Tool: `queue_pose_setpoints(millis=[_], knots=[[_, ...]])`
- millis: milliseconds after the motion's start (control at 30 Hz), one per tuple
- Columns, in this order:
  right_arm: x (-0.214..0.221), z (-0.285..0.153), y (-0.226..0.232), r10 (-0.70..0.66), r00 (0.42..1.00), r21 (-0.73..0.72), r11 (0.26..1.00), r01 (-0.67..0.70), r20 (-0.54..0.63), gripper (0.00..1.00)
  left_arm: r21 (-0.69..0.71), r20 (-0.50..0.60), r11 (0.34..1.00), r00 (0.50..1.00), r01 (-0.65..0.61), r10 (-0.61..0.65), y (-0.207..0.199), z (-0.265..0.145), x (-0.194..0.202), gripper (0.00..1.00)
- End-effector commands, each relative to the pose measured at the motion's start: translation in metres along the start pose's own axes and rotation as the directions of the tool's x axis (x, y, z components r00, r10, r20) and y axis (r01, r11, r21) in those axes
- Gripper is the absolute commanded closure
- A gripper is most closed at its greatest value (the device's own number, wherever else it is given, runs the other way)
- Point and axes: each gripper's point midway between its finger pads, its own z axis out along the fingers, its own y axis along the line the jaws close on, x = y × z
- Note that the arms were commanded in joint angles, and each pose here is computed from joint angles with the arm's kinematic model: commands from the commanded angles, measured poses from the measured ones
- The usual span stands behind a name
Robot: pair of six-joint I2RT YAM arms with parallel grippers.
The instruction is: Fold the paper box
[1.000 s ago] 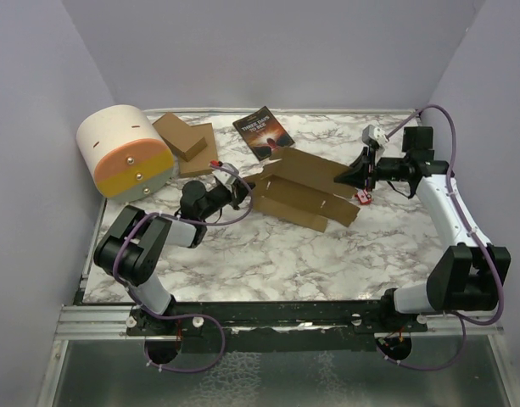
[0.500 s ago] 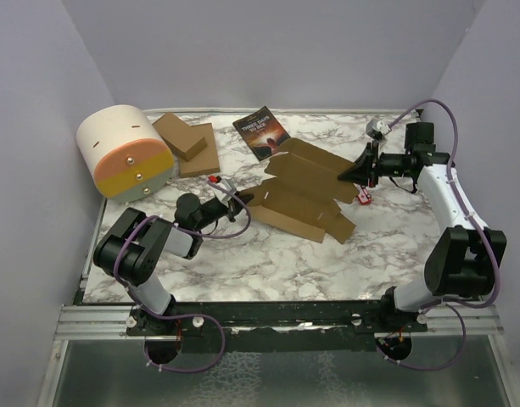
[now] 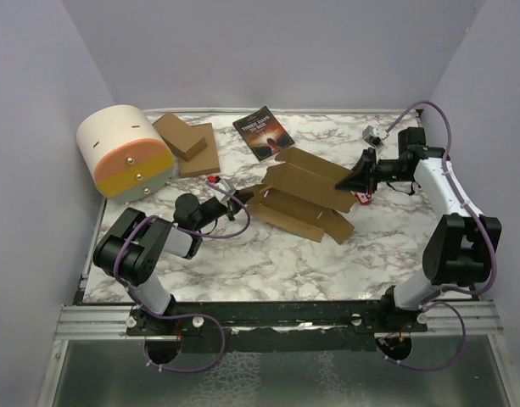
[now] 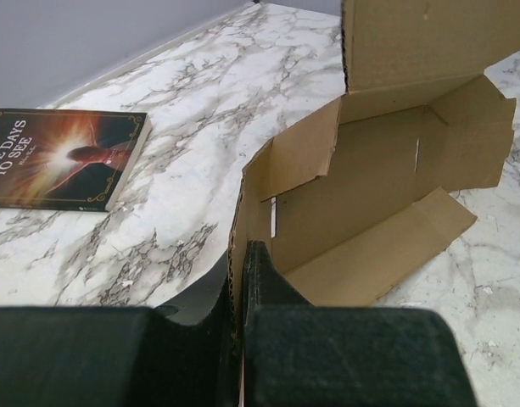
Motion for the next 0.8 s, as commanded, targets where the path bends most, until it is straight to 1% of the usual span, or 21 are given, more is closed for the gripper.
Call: queue_pose_setpoints(millis=[0, 533, 767], knots=[[0.003, 0.006, 0.004, -0.003, 1.0, -0.028, 1.0, 0.002, -0.014, 0.99, 0.02, 0.092, 0.998, 0.994, -0.064, 0.062, -0.001, 0.003, -0.029, 1.0], [0.023, 0.018, -0.004, 0.039, 0.997, -0.026, 0.999, -0.041, -0.068, 0.99, 0.016, 0.097, 0.999, 0.995, -0.037, 0.036, 0.001, 0.006, -0.025, 1.0], [0.024, 0.019, -0.005, 0.037, 0.997, -0.025, 0.999, -0.039, -0.071, 0.99, -0.023, 0.091, 1.0, 0.996, -0.01, 0.012, 0.01, 0.008, -0.026, 0.99]])
